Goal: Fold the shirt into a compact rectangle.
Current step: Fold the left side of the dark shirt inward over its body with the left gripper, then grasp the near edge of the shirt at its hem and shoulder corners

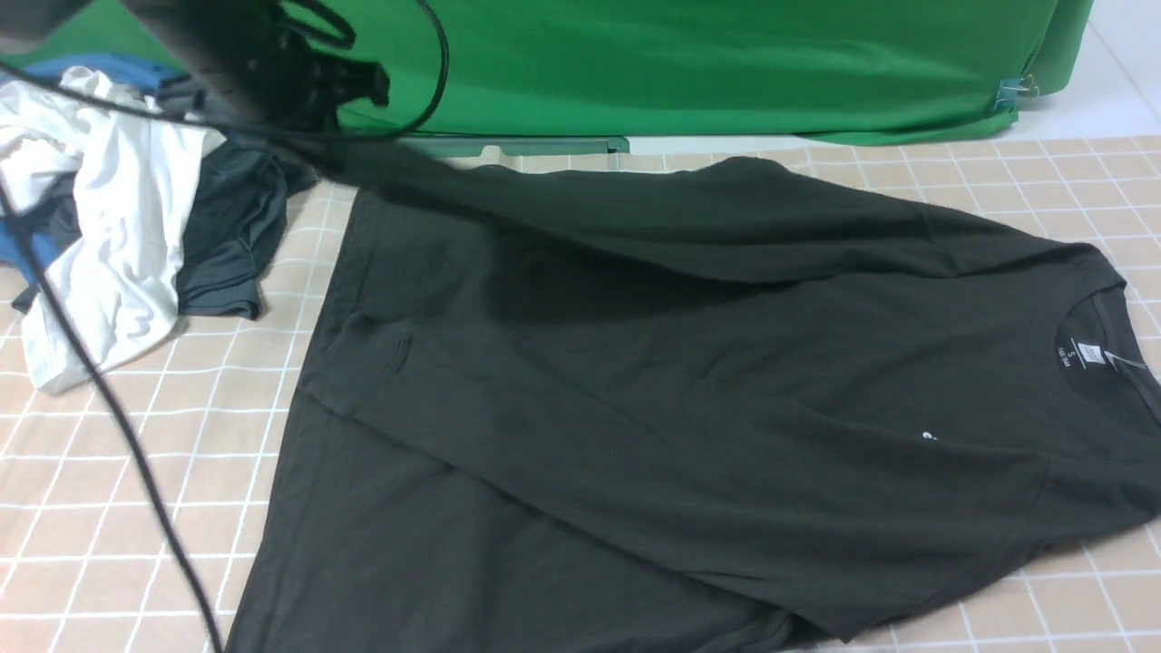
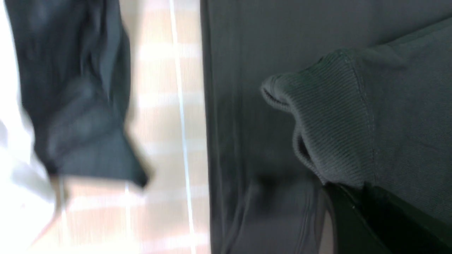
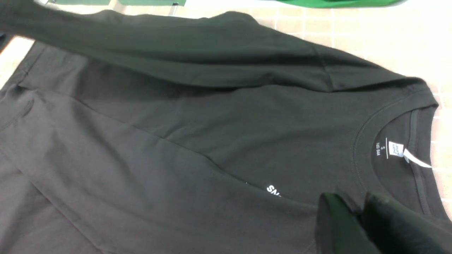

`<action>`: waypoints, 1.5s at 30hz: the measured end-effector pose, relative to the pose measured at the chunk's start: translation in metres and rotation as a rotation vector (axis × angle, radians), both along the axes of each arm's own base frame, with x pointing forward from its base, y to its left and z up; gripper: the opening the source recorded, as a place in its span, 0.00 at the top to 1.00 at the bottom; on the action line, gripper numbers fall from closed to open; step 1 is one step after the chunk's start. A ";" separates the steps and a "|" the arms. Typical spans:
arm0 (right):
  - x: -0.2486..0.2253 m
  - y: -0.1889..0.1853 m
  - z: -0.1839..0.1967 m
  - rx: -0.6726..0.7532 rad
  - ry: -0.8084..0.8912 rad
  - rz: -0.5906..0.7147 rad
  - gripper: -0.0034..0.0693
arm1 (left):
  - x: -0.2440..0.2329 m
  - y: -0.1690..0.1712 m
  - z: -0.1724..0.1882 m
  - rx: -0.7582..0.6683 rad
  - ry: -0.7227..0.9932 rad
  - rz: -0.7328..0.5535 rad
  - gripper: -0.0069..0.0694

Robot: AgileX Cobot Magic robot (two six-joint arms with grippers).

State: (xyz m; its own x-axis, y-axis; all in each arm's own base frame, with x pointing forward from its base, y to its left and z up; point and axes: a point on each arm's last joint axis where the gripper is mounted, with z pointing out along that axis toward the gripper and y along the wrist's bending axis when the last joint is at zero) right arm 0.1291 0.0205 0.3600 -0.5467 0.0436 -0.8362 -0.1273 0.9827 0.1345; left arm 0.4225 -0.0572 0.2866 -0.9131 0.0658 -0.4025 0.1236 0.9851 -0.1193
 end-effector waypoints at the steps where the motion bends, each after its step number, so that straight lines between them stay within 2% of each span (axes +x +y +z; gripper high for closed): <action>1: 0.000 0.000 0.000 0.000 0.000 0.000 0.76 | -0.004 0.000 -0.002 0.000 0.014 0.003 0.86; 9: 0.000 0.000 0.000 -0.001 -0.001 0.000 0.76 | -0.056 0.006 -0.046 -0.014 0.126 0.076 0.86; 17: 0.000 0.000 0.000 0.000 -0.004 0.000 0.76 | -0.081 0.007 -0.086 -0.029 0.231 0.109 0.85; 22: 0.000 0.000 0.000 0.000 -0.004 0.000 0.76 | -0.085 0.008 -0.092 -0.020 0.251 0.107 0.71; 25: 0.000 0.000 0.000 0.000 -0.004 0.000 0.76 | -0.088 0.008 -0.091 -0.011 0.278 0.086 0.56; 26: 0.000 0.000 0.000 0.000 -0.004 0.000 0.76 | -0.092 0.008 -0.091 0.000 0.318 0.068 0.48; 27: 0.000 0.000 0.000 0.000 -0.004 0.000 0.76 | -0.096 0.009 -0.091 0.010 0.352 0.058 0.45; 30: 0.000 0.000 0.000 -0.001 -0.001 0.000 0.76 | -0.112 0.012 -0.094 0.043 0.483 0.037 0.38; 35: 0.000 0.000 0.000 0.000 0.002 0.000 0.76 | -0.147 0.011 -0.106 0.061 0.591 0.017 0.38; 45: 0.000 0.000 0.000 0.001 -0.003 -0.001 0.76 | -0.201 0.015 -0.126 0.064 0.536 0.041 0.37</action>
State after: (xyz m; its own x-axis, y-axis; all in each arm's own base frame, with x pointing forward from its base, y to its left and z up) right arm 0.1292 0.0205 0.3602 -0.5443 0.0445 -0.8377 -0.1270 0.9827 0.1347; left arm 0.2213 -0.0422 0.1602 -0.9916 0.0346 0.1245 0.0228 0.9952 -0.0949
